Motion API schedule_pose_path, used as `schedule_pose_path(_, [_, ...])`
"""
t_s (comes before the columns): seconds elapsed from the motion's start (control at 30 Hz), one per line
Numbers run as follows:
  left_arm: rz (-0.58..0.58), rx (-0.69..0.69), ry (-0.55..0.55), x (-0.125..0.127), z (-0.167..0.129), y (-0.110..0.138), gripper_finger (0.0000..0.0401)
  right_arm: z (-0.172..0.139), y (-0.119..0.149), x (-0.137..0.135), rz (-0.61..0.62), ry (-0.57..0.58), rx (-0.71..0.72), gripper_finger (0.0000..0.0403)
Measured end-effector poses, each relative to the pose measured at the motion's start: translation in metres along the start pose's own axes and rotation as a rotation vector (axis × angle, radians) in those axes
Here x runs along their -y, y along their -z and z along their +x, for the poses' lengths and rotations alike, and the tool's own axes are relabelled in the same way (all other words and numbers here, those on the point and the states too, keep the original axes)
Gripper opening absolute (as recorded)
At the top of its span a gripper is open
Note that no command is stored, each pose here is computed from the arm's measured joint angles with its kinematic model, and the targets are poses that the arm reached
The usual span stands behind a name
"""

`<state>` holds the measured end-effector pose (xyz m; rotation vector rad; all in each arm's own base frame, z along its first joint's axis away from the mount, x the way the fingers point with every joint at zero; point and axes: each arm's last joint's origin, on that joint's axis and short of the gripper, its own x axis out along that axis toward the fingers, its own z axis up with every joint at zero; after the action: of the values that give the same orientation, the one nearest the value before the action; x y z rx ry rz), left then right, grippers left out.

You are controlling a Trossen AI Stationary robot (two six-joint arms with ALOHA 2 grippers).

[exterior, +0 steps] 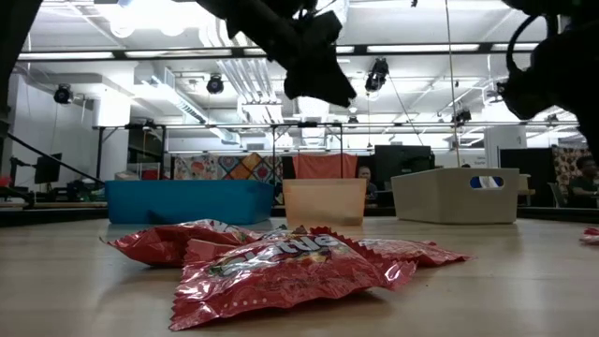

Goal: Sort candy
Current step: Put the red candy into the blue bin

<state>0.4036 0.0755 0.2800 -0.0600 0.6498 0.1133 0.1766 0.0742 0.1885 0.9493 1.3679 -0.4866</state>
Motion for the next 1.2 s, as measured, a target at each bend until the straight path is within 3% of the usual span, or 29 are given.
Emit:
schedule_pose_path(0.1, [0.021, 0.026, 0.024, 0.008, -0.008, -0.003, 0.0142, 0.007, 0.004, -0.002, 0.023, -0.004, -0.022, 0.0215])
schedule_pose_path(0.33, [0.064, 0.182, 0.103, 0.024, -0.045, -0.010, 0.0142, 0.034, 0.006, -0.013, -0.003, 0.114, -0.080, 0.0215])
schedule_pose_path(0.63, [0.069, 0.323, 0.145, 0.037, -0.096, 0.008, 0.0142, 0.055, 0.001, -0.021, -0.074, 0.205, -0.074, 0.0208])
schedule_pose_path(0.87, [0.045, 0.430, 0.223, 0.046, -0.114, 0.041, 0.0142, 0.059, -0.004, -0.021, -0.087, 0.218, -0.068, 0.0129])
schedule_pose_path(1.07, [0.013, 0.458, 0.229, 0.045, -0.114, 0.070, 0.0142, 0.057, -0.008, -0.020, -0.143, 0.206, -0.054, 0.0046])
schedule_pose_path(1.2, [-0.004, 0.507, 0.238, 0.044, -0.111, 0.084, 0.0142, 0.057, -0.011, -0.020, -0.185, 0.198, -0.054, 0.0016])
